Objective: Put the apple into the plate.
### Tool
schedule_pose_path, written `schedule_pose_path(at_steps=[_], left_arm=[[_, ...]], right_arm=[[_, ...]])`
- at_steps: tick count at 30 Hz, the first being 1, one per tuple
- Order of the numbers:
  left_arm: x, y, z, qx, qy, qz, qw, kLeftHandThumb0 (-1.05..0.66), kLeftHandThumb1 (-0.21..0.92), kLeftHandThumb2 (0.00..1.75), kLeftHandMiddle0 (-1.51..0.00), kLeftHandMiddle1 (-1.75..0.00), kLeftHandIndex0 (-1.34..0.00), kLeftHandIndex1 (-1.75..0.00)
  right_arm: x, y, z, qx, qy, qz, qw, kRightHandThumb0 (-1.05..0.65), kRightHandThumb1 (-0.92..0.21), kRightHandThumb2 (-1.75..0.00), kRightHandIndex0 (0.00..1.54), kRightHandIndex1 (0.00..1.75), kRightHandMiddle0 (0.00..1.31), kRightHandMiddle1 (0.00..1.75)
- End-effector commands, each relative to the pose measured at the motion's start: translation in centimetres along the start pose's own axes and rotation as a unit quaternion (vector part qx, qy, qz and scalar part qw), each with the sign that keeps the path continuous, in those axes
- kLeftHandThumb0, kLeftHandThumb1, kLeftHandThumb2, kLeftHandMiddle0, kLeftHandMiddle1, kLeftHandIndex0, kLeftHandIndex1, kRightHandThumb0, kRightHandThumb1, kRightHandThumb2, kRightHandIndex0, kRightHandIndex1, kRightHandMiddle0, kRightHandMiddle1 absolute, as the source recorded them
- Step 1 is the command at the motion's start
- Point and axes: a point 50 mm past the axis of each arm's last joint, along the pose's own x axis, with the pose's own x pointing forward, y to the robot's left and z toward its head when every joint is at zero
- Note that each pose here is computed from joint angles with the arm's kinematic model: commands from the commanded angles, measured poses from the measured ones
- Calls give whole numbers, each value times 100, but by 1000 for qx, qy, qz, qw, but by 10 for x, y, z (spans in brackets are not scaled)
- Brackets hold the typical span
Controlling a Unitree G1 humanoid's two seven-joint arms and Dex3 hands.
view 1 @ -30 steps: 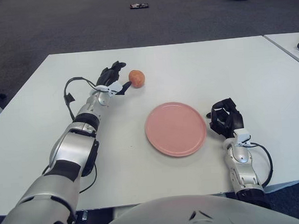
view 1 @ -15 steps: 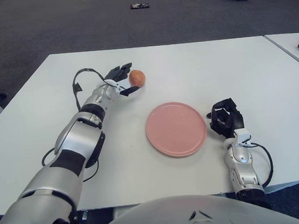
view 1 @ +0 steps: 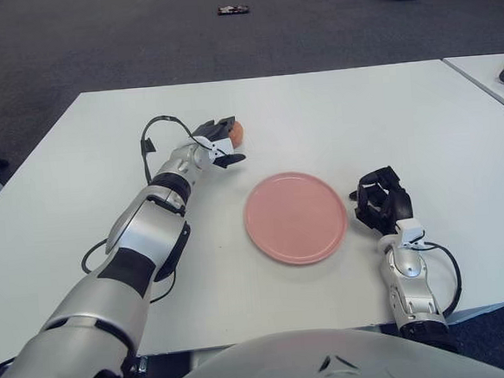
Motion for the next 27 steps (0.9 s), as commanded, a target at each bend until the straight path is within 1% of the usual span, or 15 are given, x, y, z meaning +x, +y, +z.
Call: schedule_pose_path(at_steps=[1, 11, 14, 16, 20, 21, 22, 23, 25, 27], left_arm=[[2, 6, 6, 19, 2, -4, 1000, -98, 76, 60, 0, 0, 0, 0], [4, -1, 9, 35, 22, -46, 998, -97, 80, 62, 0, 0, 0, 0], [3, -7, 3, 35, 37, -55, 997, -96, 83, 61, 0, 0, 0, -5], [3, -7, 3, 33, 41, -59, 997, -96, 88, 60, 0, 0, 0, -11], [3, -6, 3, 26, 44, -65, 997, -95, 91, 69, -3, -3, 0, -25], [3, -7, 3, 25, 45, -67, 996, -96, 91, 74, -2, -10, 0, -31], [3, -7, 2, 23, 46, -71, 996, -96, 92, 76, -2, -13, 0, -34], [3, -8, 1, 22, 46, -74, 996, -95, 92, 82, -1, -22, 0, -43], [2, -10, 0, 22, 48, -82, 995, -95, 92, 90, 0, -35, 0, -58], [1, -11, -3, 27, 51, -93, 994, -95, 92, 94, 0, -43, 0, -68]], right_arm=[[-2, -4, -3, -8, 7, -8, 1000, -39, -66, -88, 59, 139, 35, 175], [-5, -7, -1, -5, 8, -15, 1000, -39, -64, -91, 60, 138, 36, 175], [-7, -8, 0, -3, 7, -18, 1000, -39, -64, -92, 60, 138, 37, 175], [-7, -8, 0, -3, 8, -20, 1000, -39, -64, -92, 60, 138, 37, 175], [-7, -9, 0, -6, 10, -23, 1000, -39, -63, -92, 60, 138, 37, 175], [-7, -9, 0, -7, 11, -23, 1000, -39, -63, -92, 60, 138, 37, 175], [-7, -9, 0, -8, 12, -22, 1000, -39, -63, -92, 60, 138, 37, 175], [-7, -9, -1, -9, 13, -22, 1000, -39, -63, -92, 60, 138, 37, 175], [-7, -9, -1, -9, 13, -20, 1000, -39, -63, -92, 60, 138, 37, 175], [-7, -9, -1, -9, 12, -18, 1000, -39, -63, -92, 60, 138, 37, 175]])
